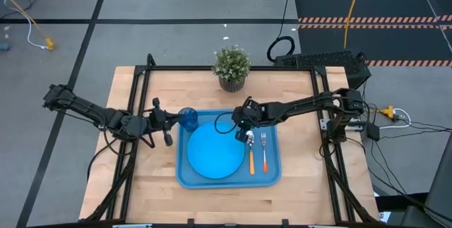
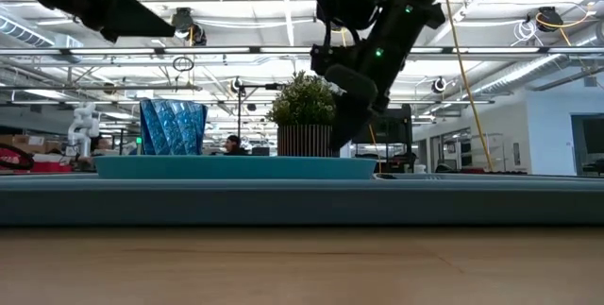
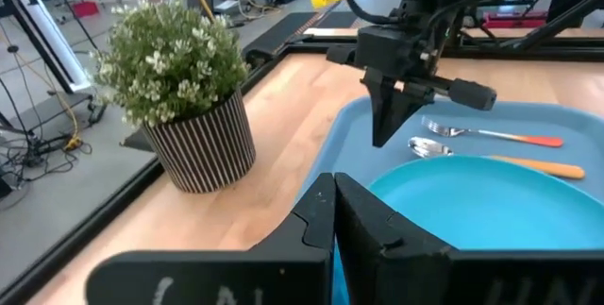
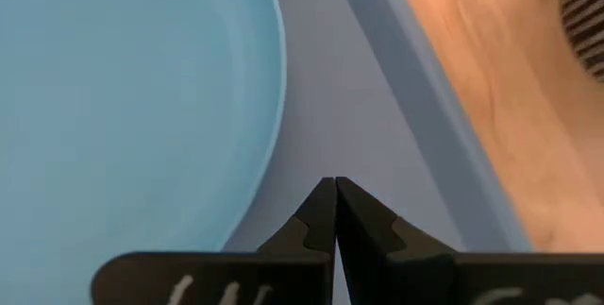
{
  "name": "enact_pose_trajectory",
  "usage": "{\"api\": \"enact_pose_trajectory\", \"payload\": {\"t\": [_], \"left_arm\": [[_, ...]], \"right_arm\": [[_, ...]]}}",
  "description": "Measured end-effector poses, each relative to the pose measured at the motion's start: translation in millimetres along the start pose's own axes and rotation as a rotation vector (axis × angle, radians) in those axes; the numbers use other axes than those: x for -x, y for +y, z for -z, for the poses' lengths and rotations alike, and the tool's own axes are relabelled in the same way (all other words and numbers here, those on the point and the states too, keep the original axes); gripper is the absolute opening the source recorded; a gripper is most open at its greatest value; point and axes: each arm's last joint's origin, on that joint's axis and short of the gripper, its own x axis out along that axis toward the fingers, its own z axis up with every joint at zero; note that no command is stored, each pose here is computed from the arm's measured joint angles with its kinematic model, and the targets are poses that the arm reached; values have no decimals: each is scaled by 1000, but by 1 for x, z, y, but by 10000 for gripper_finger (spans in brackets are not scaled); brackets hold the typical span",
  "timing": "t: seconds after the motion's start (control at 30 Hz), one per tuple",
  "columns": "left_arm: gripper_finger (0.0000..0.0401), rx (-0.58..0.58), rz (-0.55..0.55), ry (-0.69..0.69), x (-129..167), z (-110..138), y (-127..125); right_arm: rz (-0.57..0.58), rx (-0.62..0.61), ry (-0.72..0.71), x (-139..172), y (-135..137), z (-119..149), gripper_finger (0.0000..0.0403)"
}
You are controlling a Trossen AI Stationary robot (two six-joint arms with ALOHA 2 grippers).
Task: Pick and place plate/cup/fork/spoon on tray
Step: Adjust the blue plate on the blue tray
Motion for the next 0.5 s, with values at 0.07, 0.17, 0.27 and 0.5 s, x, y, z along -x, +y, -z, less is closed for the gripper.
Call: {"api": "enact_pose_trajectory", "payload": {"t": [0.07, 0.17, 0.27, 0.5], "left_arm": [[4, 4, -4, 5, 0, 3, 0], [4, 3, -7, 7, -1, 4, 0], [5, 0, -7, 6, -1, 4, 0], [6, -4, -8, 10, -1, 5, 0]], "right_arm": [[1, -13, 13, -2, 0, 4, 0], [-2, -28, 1, -4, 0, 5, 0], [-39, -46, -34, -6, 1, 5, 0], [-44, -75, -60, -12, 0, 13, 0]]}}
